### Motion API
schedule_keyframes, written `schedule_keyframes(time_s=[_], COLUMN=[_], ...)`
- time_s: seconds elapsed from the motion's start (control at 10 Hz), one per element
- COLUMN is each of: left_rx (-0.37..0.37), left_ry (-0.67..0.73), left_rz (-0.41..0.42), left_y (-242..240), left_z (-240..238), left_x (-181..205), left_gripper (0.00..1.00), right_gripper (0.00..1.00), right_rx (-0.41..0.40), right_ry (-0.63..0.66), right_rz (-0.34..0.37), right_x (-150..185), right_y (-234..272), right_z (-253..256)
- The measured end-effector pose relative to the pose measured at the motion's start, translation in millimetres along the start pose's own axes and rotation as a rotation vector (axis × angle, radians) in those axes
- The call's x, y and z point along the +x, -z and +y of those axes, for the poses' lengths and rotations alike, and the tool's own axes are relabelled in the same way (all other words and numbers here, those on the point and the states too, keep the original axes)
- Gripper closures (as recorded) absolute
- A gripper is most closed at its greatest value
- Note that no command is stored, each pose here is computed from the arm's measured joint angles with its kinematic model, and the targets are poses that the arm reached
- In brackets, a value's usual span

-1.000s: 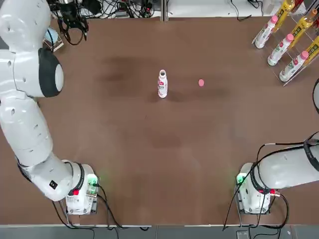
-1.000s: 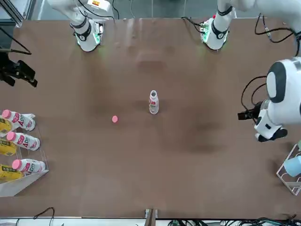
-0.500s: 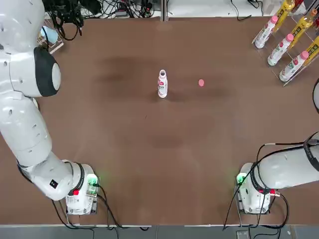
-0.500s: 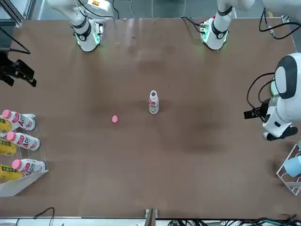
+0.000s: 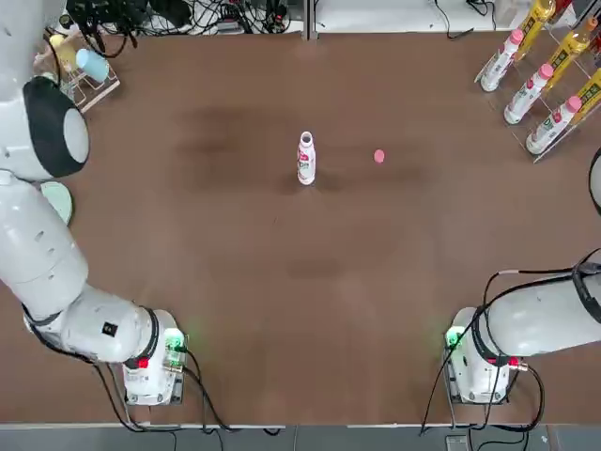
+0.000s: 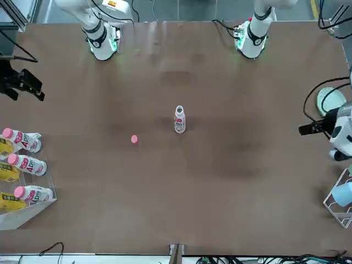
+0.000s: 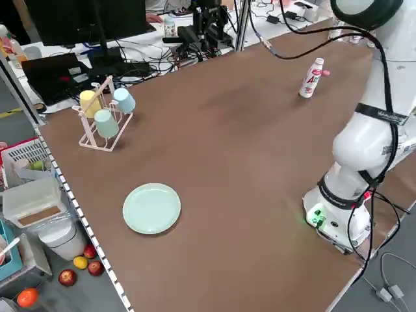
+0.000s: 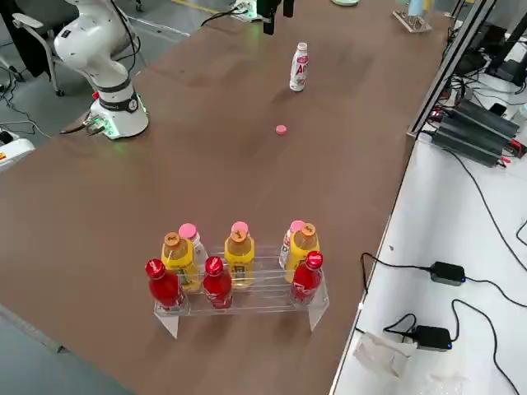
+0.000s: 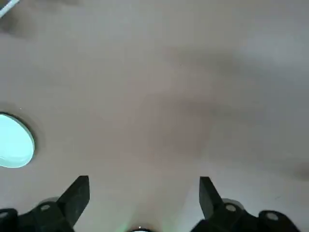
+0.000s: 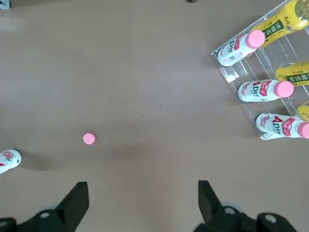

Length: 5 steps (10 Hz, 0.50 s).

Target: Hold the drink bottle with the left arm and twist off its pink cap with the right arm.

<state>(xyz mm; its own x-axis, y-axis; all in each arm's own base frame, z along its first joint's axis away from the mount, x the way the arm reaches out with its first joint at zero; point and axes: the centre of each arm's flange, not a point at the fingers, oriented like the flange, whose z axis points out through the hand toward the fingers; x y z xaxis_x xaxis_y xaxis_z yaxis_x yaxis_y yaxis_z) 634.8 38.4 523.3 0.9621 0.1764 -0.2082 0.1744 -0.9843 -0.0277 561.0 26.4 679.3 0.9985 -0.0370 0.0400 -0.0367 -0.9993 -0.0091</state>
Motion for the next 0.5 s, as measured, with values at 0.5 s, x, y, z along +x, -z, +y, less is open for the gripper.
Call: schedule_keyframes(time_s=[0.5], left_rx=[-0.009], left_ry=[-0.059], left_rz=[0.138], left_y=[70.2], left_z=[13.9], left_x=[-42.2], left_gripper=[0.0], right_gripper=[0.0], right_rx=[0.002], right_ry=[0.006], right_rz=[0.01], right_x=[0.7], right_y=[1.2], right_z=[-3.6])
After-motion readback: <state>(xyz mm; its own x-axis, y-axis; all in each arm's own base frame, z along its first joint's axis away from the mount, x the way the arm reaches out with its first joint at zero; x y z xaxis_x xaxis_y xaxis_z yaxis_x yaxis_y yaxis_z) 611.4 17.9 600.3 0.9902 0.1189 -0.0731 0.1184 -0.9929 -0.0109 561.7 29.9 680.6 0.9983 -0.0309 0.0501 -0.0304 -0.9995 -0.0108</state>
